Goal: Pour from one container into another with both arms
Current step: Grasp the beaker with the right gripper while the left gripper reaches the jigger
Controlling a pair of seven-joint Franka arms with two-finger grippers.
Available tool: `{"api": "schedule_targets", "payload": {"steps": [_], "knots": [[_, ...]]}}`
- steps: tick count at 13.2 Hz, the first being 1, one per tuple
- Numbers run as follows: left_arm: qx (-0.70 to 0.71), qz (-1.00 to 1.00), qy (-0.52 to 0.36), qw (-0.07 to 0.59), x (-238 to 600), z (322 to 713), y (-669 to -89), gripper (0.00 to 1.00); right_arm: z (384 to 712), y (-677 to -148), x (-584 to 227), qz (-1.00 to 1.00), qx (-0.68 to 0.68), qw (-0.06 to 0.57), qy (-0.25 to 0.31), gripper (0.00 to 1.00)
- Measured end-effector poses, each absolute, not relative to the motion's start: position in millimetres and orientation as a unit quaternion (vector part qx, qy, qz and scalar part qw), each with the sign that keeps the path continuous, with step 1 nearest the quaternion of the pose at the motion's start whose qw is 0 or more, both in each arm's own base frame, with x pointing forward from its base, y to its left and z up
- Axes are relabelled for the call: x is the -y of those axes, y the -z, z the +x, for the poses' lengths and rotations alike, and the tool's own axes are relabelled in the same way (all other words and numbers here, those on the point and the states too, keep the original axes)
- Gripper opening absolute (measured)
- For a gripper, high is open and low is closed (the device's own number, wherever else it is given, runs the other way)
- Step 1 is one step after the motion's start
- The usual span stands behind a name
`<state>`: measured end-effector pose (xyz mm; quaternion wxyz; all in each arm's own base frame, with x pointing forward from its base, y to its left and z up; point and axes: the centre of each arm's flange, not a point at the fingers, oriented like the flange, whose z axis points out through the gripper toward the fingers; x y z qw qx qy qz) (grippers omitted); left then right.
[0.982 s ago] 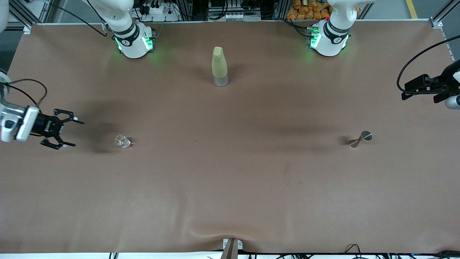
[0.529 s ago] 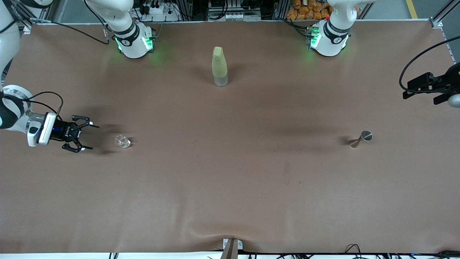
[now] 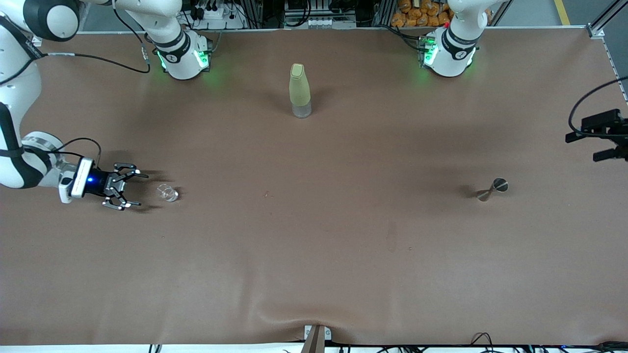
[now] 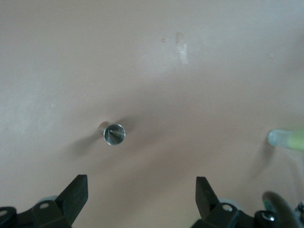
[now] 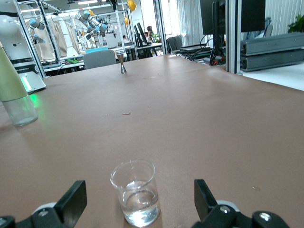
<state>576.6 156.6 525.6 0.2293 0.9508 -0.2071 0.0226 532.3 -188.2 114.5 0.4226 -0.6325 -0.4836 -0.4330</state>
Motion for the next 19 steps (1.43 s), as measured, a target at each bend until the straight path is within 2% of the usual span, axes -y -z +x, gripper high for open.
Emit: {"api": "schedule_targets", "payload": {"steps": [10, 12, 14, 19], "knots": [[0.447, 0.784, -0.182, 0.391, -230.0, 592.8, -328.3, 1.0, 535.4, -62.3, 154.4, -0.604, 0.481, 0.448, 0.451, 1.0], [0.487, 0.739, -0.226, 0.406, -234.3, 591.4, -285.1, 1.0, 539.1, -61.3, 150.2, -0.599, 0.482, 0.449, 0.454, 1.0], [0.522, 0.699, -0.261, 0.413, -230.2, 591.2, -253.1, 1.0, 541.5, -61.8, 145.5, -0.594, 0.485, 0.45, 0.458, 0.96], [0.578, 0.624, -0.327, 0.412, -224.5, 585.5, -198.7, 1.0, 543.7, -57.5, 137.9, -0.584, 0.49, 0.448, 0.468, 0.96]]}}
